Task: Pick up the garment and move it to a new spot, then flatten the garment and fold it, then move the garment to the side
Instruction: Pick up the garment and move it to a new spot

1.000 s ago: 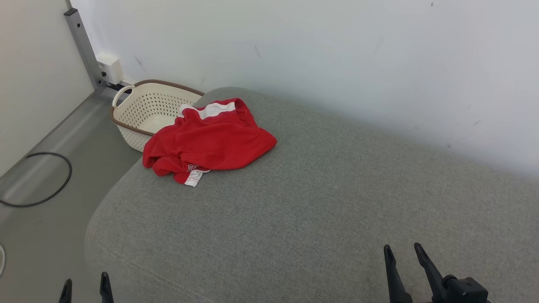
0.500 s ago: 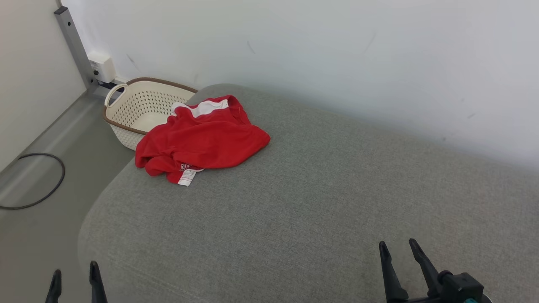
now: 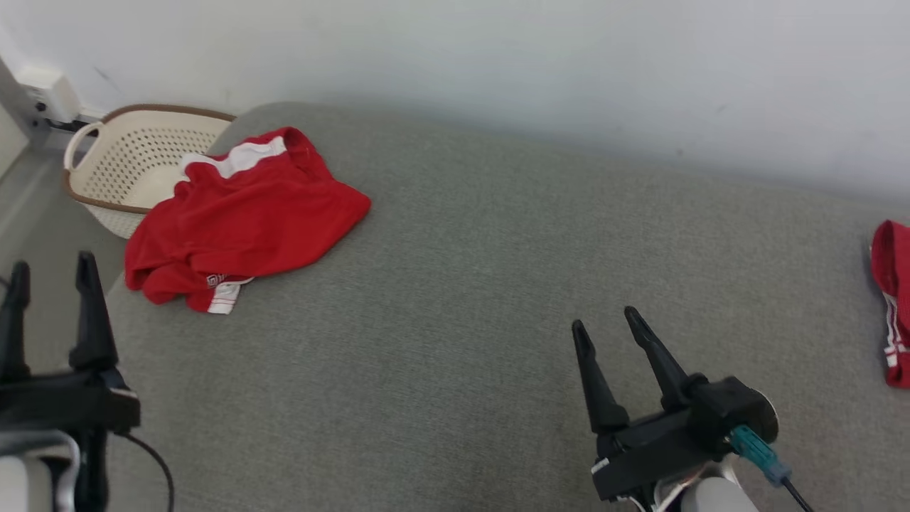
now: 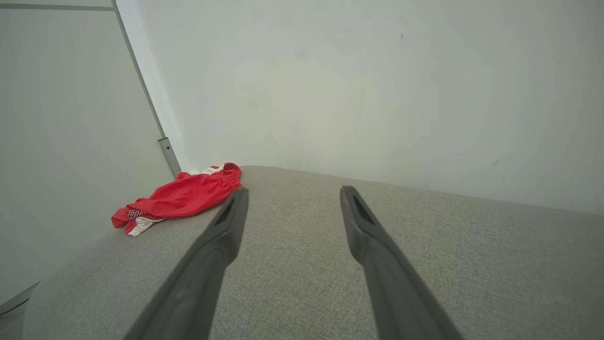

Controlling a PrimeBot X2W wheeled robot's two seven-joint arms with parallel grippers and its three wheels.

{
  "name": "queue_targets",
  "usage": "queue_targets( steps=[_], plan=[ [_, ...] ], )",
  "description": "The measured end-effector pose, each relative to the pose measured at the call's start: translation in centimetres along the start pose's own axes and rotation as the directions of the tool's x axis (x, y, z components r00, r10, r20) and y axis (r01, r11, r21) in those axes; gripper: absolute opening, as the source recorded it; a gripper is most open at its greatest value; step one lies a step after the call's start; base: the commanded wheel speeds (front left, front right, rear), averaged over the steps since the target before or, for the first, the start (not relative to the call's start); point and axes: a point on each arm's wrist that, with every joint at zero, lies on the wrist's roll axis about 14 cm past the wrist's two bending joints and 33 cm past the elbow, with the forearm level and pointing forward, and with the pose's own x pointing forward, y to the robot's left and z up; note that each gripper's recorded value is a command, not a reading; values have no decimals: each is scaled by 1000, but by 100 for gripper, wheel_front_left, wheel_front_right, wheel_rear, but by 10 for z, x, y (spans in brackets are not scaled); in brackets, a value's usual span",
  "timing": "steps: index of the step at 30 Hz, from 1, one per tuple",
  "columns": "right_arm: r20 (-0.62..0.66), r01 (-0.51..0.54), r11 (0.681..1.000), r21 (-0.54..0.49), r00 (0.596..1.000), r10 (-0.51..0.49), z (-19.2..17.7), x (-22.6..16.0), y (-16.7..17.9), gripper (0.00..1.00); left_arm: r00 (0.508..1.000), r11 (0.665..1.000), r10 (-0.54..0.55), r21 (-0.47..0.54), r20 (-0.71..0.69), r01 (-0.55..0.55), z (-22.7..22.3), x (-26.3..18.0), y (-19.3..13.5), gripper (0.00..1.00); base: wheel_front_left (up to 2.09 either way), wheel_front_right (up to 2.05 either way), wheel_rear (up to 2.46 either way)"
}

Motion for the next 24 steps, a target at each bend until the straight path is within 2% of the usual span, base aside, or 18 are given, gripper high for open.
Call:
queue_targets(
  steps=[6,11,18,23,24],
  plan=[
    [17,11,1000,4,1000,-11,1,7,-15,100,993,993,-113,27,-42,115,-14,74,-36,100,0,0,0],
    [9,60,998,1,998,-60,-4,4,-38,100,981,987,-159,-8,-108,160,-42,122,-66,100,0,0,0],
    [-5,131,991,-15,991,-131,-9,-6,-68,100,939,986,-166,-47,-301,159,-113,156,-88,100,0,0,0],
    [-32,182,983,-23,983,-183,-18,-17,-87,100,853,981,-188,-47,-486,190,-176,157,-106,100,0,0,0],
    [-32,182,983,-23,983,-183,-18,-17,-87,100,853,981,-188,-47,-486,190,-176,157,-106,100,0,0,0]
  ],
)
